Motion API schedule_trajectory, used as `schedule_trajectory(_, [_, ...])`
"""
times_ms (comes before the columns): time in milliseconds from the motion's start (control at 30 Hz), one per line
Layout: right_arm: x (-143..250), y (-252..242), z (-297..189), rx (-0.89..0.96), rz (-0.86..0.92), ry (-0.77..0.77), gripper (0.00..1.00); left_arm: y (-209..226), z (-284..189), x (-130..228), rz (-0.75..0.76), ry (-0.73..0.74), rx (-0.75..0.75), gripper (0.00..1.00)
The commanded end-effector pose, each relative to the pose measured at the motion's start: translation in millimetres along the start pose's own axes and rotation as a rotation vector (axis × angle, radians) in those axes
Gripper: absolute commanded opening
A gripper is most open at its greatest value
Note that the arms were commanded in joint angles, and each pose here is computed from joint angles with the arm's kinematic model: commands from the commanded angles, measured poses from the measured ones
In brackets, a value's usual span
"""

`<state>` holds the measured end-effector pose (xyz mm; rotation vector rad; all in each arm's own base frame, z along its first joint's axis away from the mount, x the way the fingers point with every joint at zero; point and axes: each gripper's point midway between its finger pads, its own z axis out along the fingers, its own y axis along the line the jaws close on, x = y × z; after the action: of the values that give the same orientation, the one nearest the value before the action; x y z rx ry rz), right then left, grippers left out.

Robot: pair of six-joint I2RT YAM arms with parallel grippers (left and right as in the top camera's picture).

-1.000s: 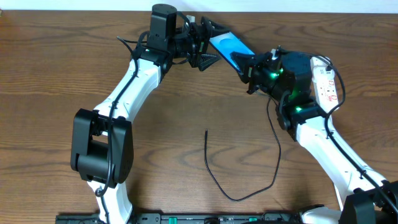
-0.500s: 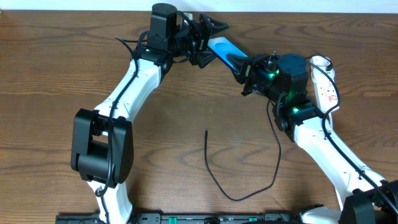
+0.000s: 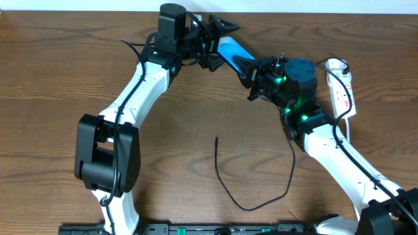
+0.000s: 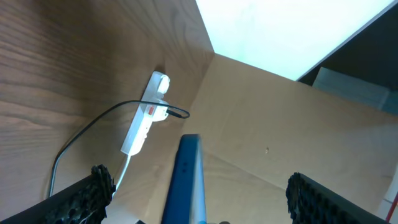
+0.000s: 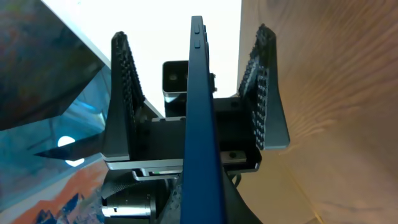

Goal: Plug charger to phone and switch on socket

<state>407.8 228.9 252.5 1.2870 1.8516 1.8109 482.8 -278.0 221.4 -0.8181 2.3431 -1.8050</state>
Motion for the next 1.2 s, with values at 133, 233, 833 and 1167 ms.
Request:
schedule_trajectory(133, [2.9,13.6,1.3,-0.043,-0.054,-0.021,0.01,-16.3,-6.0,8.1,-0.006,-0.004,0.025,0.9])
schedule_trajectory(233, [2.8,13.5,1.3,-0.042,-0.054,-0.021,0.01,-16.1,-5.9,8.1,-0.019,-0.004,0.025,0.9])
schedule_trajectory(833, [3.5,13.3,1.5,-0.042,-0.053,-0.019,0.01,-16.1,-5.6,8.6,-0.019,-0.003,0.025,0.64])
schedule_trajectory(1167, [4.2,12.9,1.7,-0.041,-0.054,-0.018,0.01,-16.3,-5.6,8.6,-0.018,-0.003,0.025,0.44])
